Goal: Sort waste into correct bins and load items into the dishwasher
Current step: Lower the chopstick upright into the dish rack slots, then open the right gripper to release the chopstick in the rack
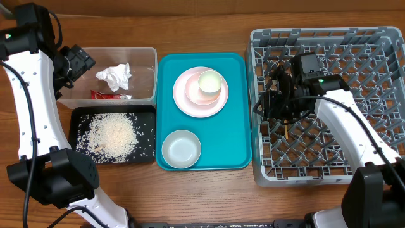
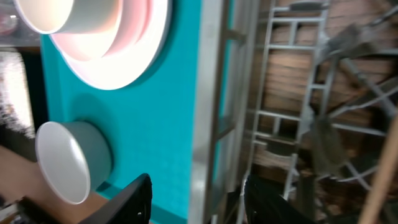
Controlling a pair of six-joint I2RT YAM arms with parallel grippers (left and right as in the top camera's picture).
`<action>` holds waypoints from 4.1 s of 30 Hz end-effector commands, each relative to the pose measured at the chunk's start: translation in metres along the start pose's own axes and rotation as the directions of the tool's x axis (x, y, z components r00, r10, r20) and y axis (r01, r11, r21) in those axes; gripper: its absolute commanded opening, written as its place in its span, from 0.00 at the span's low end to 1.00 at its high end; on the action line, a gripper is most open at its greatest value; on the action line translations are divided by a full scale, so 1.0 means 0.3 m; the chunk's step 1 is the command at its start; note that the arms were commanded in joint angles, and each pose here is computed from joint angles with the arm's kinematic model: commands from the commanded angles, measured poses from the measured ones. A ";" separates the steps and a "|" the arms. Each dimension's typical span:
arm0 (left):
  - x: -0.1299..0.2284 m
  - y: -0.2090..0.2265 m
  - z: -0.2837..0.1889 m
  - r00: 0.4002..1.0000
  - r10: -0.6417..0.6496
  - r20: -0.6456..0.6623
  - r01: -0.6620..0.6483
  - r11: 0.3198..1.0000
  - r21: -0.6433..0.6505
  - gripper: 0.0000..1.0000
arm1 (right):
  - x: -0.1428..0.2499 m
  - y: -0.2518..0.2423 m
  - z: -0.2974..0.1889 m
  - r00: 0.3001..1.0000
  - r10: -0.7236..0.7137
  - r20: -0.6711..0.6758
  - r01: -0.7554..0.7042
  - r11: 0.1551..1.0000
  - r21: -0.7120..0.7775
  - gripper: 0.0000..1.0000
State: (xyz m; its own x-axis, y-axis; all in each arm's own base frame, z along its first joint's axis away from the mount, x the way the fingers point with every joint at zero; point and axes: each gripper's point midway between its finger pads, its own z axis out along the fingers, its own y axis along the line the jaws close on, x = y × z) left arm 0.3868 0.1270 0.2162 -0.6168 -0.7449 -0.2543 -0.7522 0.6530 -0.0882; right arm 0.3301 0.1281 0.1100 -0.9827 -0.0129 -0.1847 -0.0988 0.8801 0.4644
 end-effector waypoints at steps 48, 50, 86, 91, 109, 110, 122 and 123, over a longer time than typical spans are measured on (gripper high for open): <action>-0.007 0.002 -0.009 1.000 0.014 0.015 -0.014 1.000 -0.006 1.00 | 0.141 0.138 0.037 0.986 -0.090 -0.138 0.059 0.976 -0.209 0.52; -0.007 0.002 -0.009 1.000 0.014 0.015 -0.014 1.000 -0.006 1.00 | 0.142 0.136 0.039 0.986 -0.092 -0.139 0.063 0.978 -0.201 0.52; -0.007 0.002 -0.009 1.000 0.014 0.015 -0.014 1.000 -0.006 1.00 | -0.233 -0.006 0.118 0.939 -0.134 0.318 0.079 0.980 0.180 0.28; -0.007 0.002 -0.009 1.000 0.014 0.015 -0.014 1.000 -0.006 1.00 | -0.226 -0.012 0.159 0.946 -0.135 0.296 0.083 0.980 0.181 0.18; -0.007 0.002 -0.009 1.000 0.014 0.015 -0.014 1.000 -0.006 1.00 | -0.197 -0.002 0.170 0.957 -0.128 0.260 0.090 0.984 0.154 0.12; -0.007 0.002 -0.009 1.000 0.014 0.015 -0.014 1.000 -0.006 1.00 | -0.195 -0.003 0.171 0.958 -0.127 0.258 0.089 0.984 0.154 0.12; -0.007 0.002 -0.009 1.000 0.014 0.015 -0.014 1.000 -0.006 1.00 | -0.214 -0.006 0.162 0.951 -0.132 0.278 0.088 0.982 0.165 0.21; -0.007 0.002 -0.009 1.000 0.014 0.015 -0.014 1.000 -0.006 1.00 | -0.219 -0.015 0.158 0.950 -0.133 0.284 0.083 0.980 0.182 0.27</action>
State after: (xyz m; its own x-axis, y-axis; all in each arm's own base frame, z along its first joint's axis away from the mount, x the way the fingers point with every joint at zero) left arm 0.3868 0.1270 0.2162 -0.6168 -0.7449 -0.2543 -0.7522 0.6530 -0.0882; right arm 0.4069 0.1388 0.0871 -0.8646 0.0335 -0.5014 -0.1182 0.9562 0.2678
